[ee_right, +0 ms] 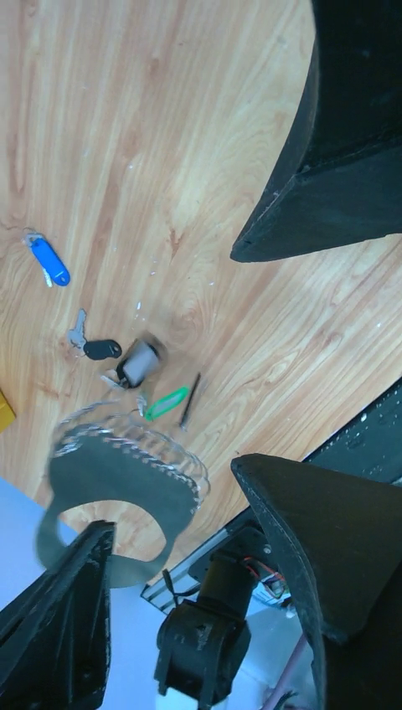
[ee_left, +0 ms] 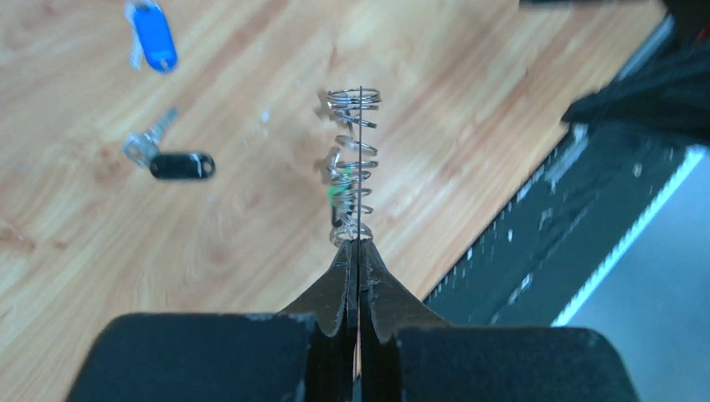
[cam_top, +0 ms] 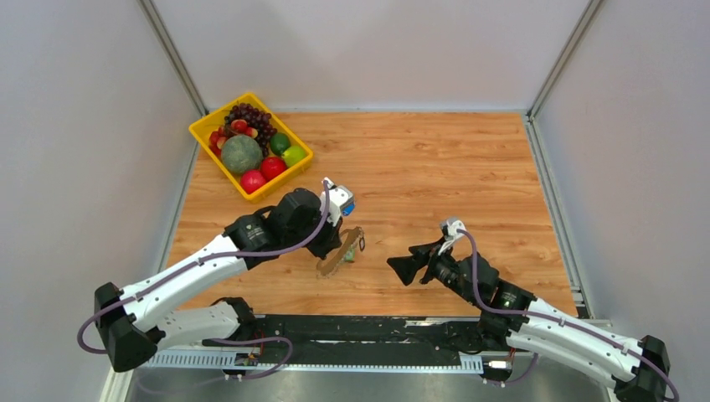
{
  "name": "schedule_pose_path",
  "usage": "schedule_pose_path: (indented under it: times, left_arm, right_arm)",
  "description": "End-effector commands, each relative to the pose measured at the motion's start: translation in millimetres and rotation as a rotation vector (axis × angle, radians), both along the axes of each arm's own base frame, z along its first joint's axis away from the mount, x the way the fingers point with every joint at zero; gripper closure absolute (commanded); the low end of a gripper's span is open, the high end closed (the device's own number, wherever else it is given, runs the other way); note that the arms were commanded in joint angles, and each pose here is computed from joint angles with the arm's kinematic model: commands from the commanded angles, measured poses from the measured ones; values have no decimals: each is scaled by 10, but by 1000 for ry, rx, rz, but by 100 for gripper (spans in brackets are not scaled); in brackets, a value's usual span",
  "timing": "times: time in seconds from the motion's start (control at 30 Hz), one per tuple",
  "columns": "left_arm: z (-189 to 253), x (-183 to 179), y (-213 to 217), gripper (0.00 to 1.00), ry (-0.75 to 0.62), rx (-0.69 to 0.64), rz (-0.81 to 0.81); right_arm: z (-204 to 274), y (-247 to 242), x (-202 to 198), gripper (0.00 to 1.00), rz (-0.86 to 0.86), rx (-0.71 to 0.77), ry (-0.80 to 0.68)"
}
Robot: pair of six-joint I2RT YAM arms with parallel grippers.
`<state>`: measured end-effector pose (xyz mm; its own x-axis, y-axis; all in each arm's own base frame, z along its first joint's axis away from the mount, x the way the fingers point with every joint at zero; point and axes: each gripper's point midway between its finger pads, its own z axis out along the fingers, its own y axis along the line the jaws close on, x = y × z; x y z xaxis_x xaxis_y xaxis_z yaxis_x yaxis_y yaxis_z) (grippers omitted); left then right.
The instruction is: Remove the keys from the keyring
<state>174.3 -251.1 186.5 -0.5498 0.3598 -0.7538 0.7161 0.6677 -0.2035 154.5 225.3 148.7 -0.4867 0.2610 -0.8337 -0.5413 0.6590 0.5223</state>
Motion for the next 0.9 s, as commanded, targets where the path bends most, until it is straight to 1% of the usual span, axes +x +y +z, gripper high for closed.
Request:
schedule_pose_path:
  times: [0.0, 0.07, 0.17, 0.27, 0.33, 0.4, 0.47, 0.6, 0.87]
  left_arm:
    - [-51, -377, 139, 100, 89, 108, -212]
    - [12, -437, 123, 100, 97, 114, -270]
    - [108, -459, 153, 100, 87, 143, -314]
    - [174, -505, 119, 100, 92, 127, -352]
    - [205, -525, 90, 100, 93, 118, -365]
    - [236, -562, 60, 100, 92, 111, -385]
    - [275, -590, 38, 100, 84, 109, -396]
    - [398, -635, 10, 100, 62, 81, -411]
    - [658, -762, 9, 100, 38, 10, -455]
  right_arm:
    - [343, 94, -29, 15, 105, -1, -225]
    - [448, 133, -79, 18, 155, -8, -288]
    - [602, 217, -191, 23, 249, -5, -367]
    - [695, 336, -314, 31, 345, 24, -417]
    - [724, 408, -358, 34, 391, 27, -435]
    - [716, 487, -393, 34, 440, 12, -444]
    - [695, 572, -431, 31, 496, -9, -459]
    - [609, 711, -468, 32, 573, -44, -459]
    - [595, 867, -557, 36, 680, -61, -521]
